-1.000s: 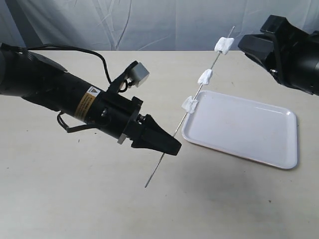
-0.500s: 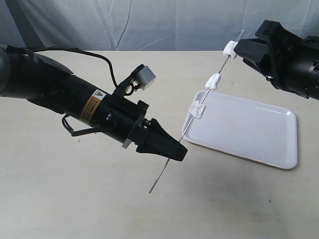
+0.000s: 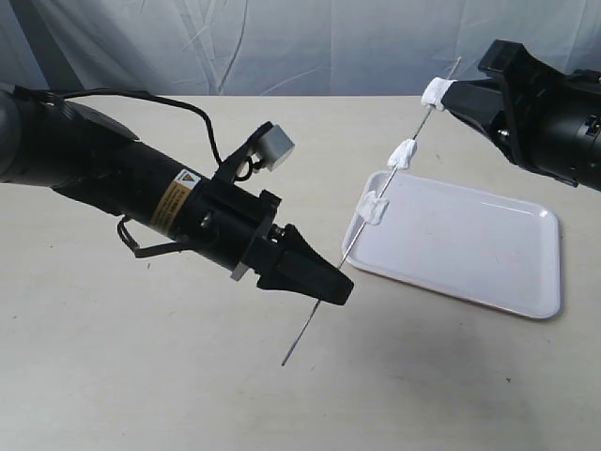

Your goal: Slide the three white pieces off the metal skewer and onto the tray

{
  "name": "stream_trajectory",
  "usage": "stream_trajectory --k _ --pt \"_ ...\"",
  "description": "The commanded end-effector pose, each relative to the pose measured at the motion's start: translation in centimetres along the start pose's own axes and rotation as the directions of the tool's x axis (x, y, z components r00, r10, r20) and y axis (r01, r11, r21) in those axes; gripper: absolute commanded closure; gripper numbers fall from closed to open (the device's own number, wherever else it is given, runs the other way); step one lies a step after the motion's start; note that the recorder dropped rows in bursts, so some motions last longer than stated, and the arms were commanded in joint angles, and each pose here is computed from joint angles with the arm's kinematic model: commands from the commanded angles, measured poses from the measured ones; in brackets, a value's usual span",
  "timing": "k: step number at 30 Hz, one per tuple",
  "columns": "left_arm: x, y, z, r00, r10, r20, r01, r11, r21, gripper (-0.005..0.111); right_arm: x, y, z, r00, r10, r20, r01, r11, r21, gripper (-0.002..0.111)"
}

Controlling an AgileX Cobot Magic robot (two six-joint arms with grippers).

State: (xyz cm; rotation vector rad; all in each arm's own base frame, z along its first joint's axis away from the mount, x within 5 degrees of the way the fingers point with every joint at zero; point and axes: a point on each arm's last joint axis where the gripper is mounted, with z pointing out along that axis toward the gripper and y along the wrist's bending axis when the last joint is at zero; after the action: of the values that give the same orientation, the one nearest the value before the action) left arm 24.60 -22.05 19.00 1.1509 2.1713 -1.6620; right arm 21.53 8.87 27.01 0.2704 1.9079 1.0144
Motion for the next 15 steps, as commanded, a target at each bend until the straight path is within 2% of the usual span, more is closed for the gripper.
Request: stream_trajectory --k 1,8,9,11,15 --pt "0.04 -0.53 0.64 1.000 0.011 -0.007 -0.011 1.000 0.022 0.107 -0.13 0.11 0.03 1.000 -0.008 0.002 0.008 1.000 -0.011 0.096" --pt "0.08 -0.64 0.84 1.000 0.015 -0.014 -0.014 1.000 0.025 0.107 -0.13 0.11 0.03 1.000 -0.008 0.002 0.008 1.000 -0.011 0.097" --pt "0.11 -0.64 0.84 1.000 0.016 -0.017 -0.015 1.000 0.025 0.107 -0.13 0.11 0.03 1.000 -0.008 0.002 0.008 1.000 -0.011 0.098" --pt "0.15 -0.63 0.84 1.000 0.014 -0.022 -0.013 1.000 0.024 0.107 -0.13 0.09 0.03 1.000 -0.008 0.002 0.008 1.000 -0.009 0.109" --pt "0.15 -0.63 0.84 1.000 0.014 -0.022 -0.014 1.000 0.024 0.107 -0.16 -0.25 0.02 1.000 -0.024 0.005 0.024 0.999 0.028 0.109"
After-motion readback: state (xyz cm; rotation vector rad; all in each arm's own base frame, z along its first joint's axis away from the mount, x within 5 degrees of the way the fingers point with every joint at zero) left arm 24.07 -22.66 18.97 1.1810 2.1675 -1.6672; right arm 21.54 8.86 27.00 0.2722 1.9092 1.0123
